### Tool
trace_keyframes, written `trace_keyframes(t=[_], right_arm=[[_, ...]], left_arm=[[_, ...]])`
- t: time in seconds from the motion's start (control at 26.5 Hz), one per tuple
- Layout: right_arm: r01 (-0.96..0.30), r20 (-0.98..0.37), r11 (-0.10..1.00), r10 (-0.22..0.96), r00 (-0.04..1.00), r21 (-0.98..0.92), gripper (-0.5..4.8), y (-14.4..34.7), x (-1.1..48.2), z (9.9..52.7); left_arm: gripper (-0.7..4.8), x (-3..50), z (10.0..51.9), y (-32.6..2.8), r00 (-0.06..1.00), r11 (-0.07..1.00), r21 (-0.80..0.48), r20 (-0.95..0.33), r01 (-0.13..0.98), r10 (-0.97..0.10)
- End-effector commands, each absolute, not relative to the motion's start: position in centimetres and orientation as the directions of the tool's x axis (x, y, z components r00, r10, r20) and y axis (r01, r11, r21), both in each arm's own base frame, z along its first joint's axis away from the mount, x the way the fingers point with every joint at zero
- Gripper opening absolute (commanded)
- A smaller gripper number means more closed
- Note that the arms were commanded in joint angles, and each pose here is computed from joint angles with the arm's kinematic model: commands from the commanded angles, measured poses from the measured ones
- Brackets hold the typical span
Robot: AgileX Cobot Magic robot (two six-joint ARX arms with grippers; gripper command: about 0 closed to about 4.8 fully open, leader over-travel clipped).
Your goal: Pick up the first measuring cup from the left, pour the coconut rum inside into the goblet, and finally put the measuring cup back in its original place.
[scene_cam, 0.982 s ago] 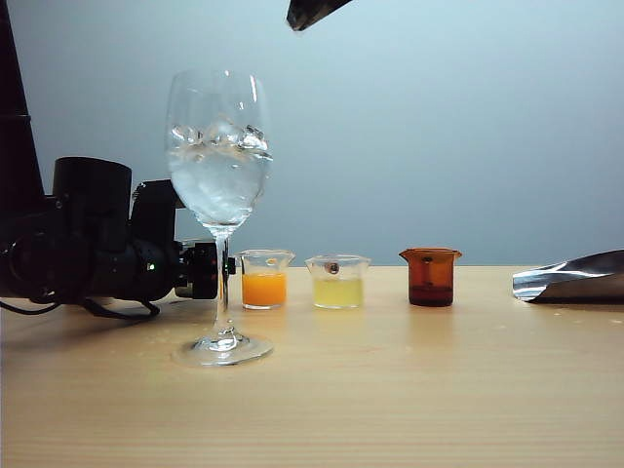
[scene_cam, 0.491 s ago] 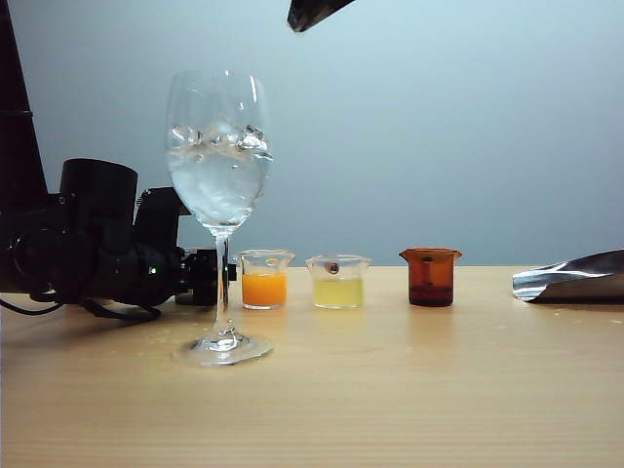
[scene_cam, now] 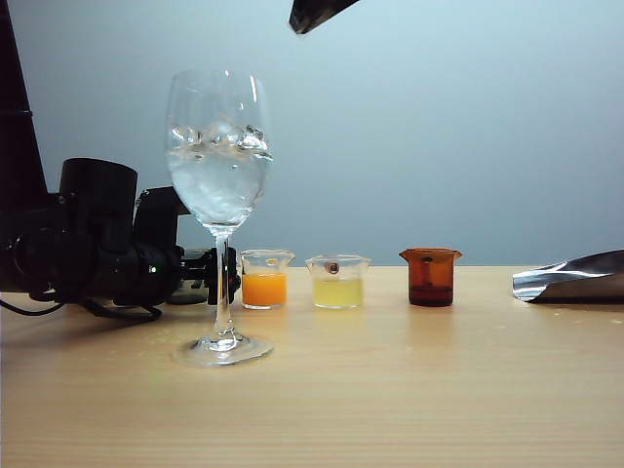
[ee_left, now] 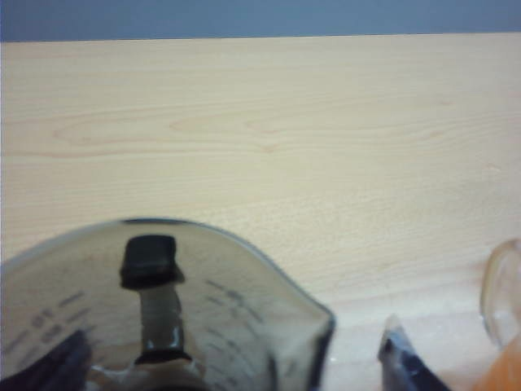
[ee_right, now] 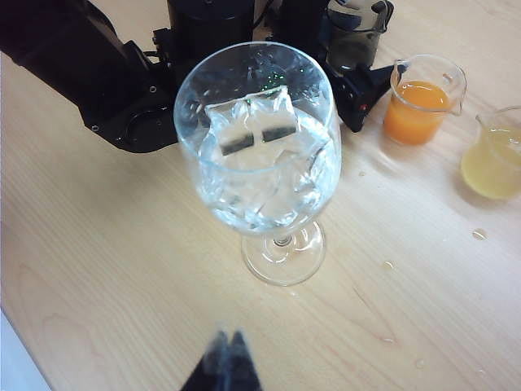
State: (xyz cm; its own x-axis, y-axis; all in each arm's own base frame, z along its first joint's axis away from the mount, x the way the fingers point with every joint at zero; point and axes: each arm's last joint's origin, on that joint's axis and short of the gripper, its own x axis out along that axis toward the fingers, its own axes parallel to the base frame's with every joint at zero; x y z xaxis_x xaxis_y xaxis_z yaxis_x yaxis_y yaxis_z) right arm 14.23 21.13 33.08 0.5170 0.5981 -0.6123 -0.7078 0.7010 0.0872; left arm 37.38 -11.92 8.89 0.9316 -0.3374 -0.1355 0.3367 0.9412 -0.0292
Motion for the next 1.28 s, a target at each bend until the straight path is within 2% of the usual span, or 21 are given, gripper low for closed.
trace_keyframes(t=[0.04, 0.15, 0.72, 1.28], right_arm=[[-0.709, -0.606, 0.700, 0.604, 0.518, 0.093, -0.09, 21.1, 14.2, 33.3], [-0.709, -0.606, 0.700, 0.604, 0.518, 0.093, -0.09, 21.1, 14.2, 33.3], [-0.725, -0.627, 0.680, 0.613, 0.480, 0.109, -0.09, 21.0, 14.0, 33.1], [-0.681, -0.580, 0.729, 0.584, 0.568, 0.067, -0.09, 19.4, 13.2, 34.5]], left_arm=[[4.50, 37.4, 10.1, -12.1, 0.933, 0.937, -0.046, -0.093, 0.345, -0.348], [4.50, 37.3, 10.6, -12.1, 0.933, 0.937, -0.046, -0.088, 0.346, -0.349], [4.49, 36.3, 10.9, -11.7, 0.912, 0.943, -0.069, -0.240, 0.327, -0.333], [4.48, 30.4, 14.0, -9.8, 0.913, 0.942, -0.070, -0.235, 0.327, -0.334]])
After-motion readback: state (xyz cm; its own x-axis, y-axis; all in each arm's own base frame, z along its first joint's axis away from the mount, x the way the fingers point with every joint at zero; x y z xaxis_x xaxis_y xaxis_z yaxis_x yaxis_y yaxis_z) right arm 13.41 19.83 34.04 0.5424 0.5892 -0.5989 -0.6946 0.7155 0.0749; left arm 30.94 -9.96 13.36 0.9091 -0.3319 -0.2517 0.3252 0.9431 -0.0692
